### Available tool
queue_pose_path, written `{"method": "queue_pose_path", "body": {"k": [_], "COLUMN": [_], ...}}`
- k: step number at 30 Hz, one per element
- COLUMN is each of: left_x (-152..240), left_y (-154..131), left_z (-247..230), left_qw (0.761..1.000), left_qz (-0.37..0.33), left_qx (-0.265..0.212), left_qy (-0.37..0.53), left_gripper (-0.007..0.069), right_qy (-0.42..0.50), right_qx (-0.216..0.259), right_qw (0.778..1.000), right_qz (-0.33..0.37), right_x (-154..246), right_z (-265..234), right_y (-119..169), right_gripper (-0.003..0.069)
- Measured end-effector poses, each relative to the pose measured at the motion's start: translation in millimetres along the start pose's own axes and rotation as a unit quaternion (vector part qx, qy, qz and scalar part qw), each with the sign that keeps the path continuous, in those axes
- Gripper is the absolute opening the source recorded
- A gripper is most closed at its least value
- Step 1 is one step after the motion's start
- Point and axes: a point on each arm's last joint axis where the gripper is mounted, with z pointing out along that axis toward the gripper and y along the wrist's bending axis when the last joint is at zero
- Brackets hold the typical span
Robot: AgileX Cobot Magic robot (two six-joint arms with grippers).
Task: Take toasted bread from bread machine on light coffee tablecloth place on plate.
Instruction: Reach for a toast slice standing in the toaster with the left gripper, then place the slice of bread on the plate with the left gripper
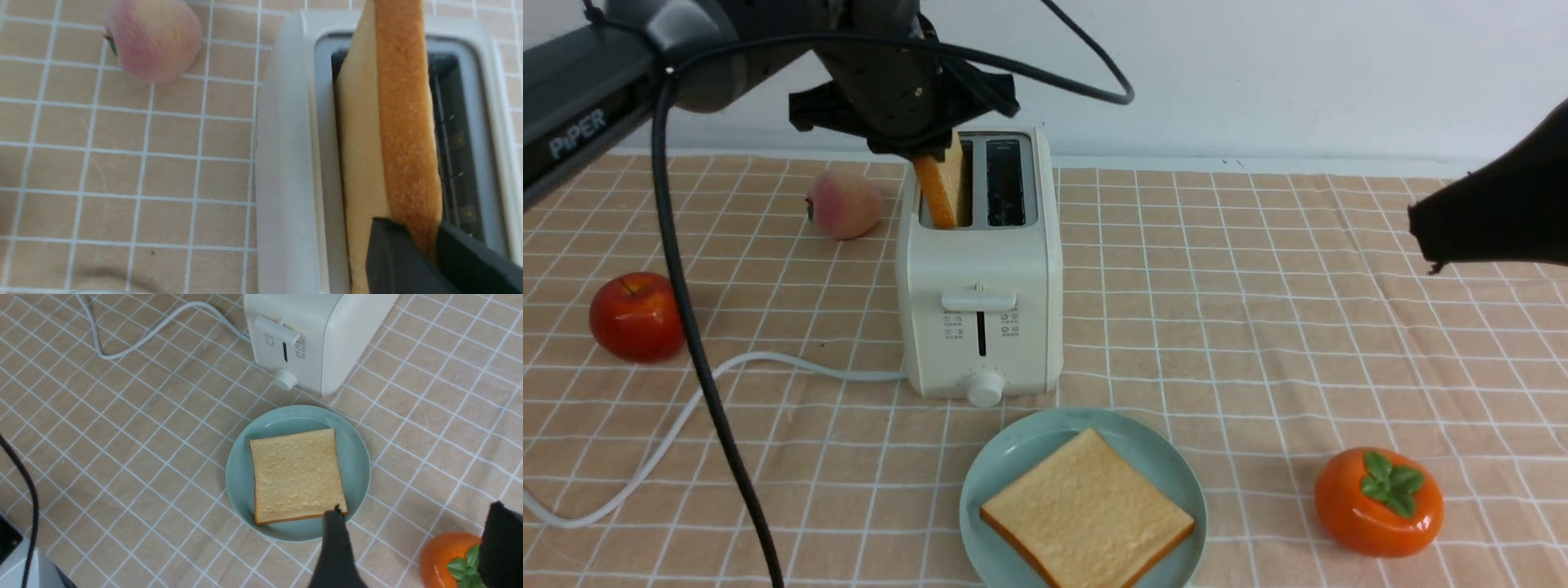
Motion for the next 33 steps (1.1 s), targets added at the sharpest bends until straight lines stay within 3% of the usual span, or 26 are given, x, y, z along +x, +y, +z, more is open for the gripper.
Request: {"method": "queue_pose_path", "body": {"k": [8, 11, 14, 17, 20, 22, 26, 33], "left_x": [-17, -7, 23, 64, 114, 140, 185, 217], "left_y": [22, 31, 35, 33, 28, 26, 29, 39], "left_z": [-116, -157, -175, -164, -127, -101, -49, 14], "left_qw": [0.998, 0.998, 0.996, 0.982, 0.958, 0.942, 0.925, 0.932], "left_qz": [-0.009, 0.004, 0.039, 0.084, 0.083, 0.043, -0.064, -0.145], "left_qx": [0.002, 0.023, 0.084, 0.164, 0.248, 0.298, 0.324, 0.288], "left_qy": [-0.062, -0.064, -0.017, 0.047, 0.120, 0.144, 0.186, 0.168], "left_gripper": [0.0048, 0.0048, 0.0048, 0.0048, 0.0048, 0.0048, 0.0048, 0.0048], "right_qy": [0.002, 0.002, 0.002, 0.002, 0.002, 0.002, 0.001, 0.000], "right_qx": [0.004, 0.004, 0.004, 0.004, 0.003, 0.002, 0.002, -0.002], "right_qw": [1.000, 1.000, 1.000, 1.000, 1.000, 1.000, 1.000, 1.000], "right_qz": [-0.002, -0.002, -0.002, -0.002, -0.001, -0.001, -0.001, 0.001], "right_x": [0, 0, 0, 0, 0, 0, 0, 0], "right_z": [0, 0, 0, 0, 0, 0, 0, 0], "right_y": [-1, -1, -1, -1, -1, 0, 0, 0], "right_gripper": [0.0453, 0.0453, 0.0453, 0.0453, 0.0453, 0.0453, 0.0453, 0.0453]}}
